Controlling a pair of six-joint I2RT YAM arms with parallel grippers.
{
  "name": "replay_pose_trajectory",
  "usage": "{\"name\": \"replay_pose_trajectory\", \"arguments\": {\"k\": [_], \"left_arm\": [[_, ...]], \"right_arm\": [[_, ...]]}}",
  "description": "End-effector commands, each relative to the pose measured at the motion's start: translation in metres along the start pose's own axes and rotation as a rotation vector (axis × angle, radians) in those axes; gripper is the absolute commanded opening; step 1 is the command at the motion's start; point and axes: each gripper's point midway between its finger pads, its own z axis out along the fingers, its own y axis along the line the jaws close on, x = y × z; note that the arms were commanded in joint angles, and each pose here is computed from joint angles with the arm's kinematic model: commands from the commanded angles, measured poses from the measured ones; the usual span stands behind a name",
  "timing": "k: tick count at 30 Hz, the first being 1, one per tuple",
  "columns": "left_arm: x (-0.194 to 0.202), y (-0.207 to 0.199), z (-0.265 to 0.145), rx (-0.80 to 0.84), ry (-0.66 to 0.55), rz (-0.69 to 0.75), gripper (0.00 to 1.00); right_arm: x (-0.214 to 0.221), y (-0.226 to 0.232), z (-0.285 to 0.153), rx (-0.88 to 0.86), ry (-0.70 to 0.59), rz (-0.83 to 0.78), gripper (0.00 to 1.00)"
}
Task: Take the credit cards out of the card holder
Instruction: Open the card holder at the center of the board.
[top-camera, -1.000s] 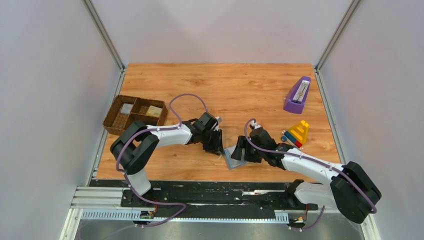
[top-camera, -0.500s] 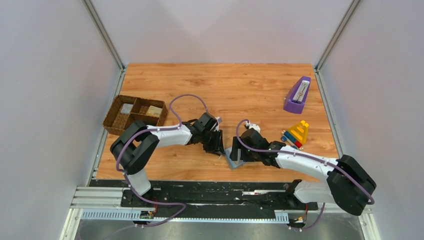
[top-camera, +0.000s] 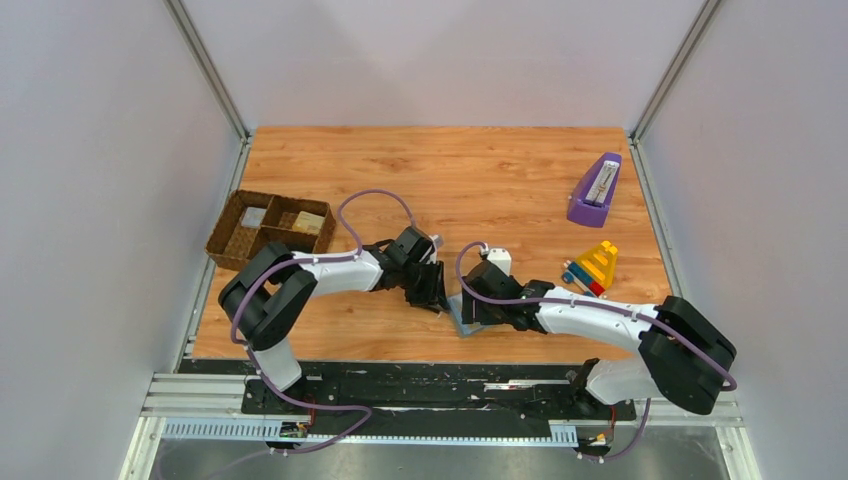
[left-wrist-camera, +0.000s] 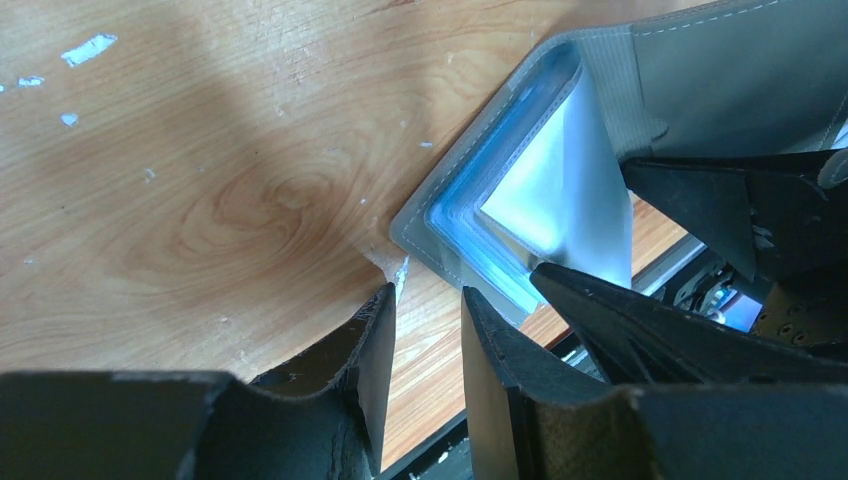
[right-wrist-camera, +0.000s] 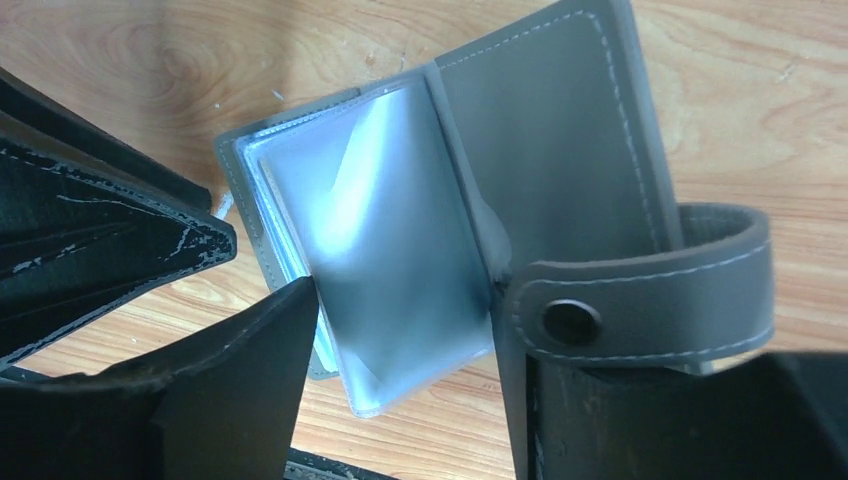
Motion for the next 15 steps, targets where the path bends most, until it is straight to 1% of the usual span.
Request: {"name": "replay_pose_trajectory", "arguments": {"k": [1,7,15], "left_arm": [[-0.009,-0.013,-0.011,0.035,-0.049,0.029,0.39],[-0.013,-0.009,-0.017,-0.002,-0.072,0.041,0.39],[-0.016,-0.008,-0.025,-0.025,-0.093,0.045,0.38]], "right_arm": [[-0.005,0.006,-0.005,-0.002,-0.01,0.029,0.62],[-0.01,0.018,-0.012,-0.066,-0.024,0.079,0.52],[-0.006,0.042,-0.011,-0.174,0.011,0.172,0.41]]}}
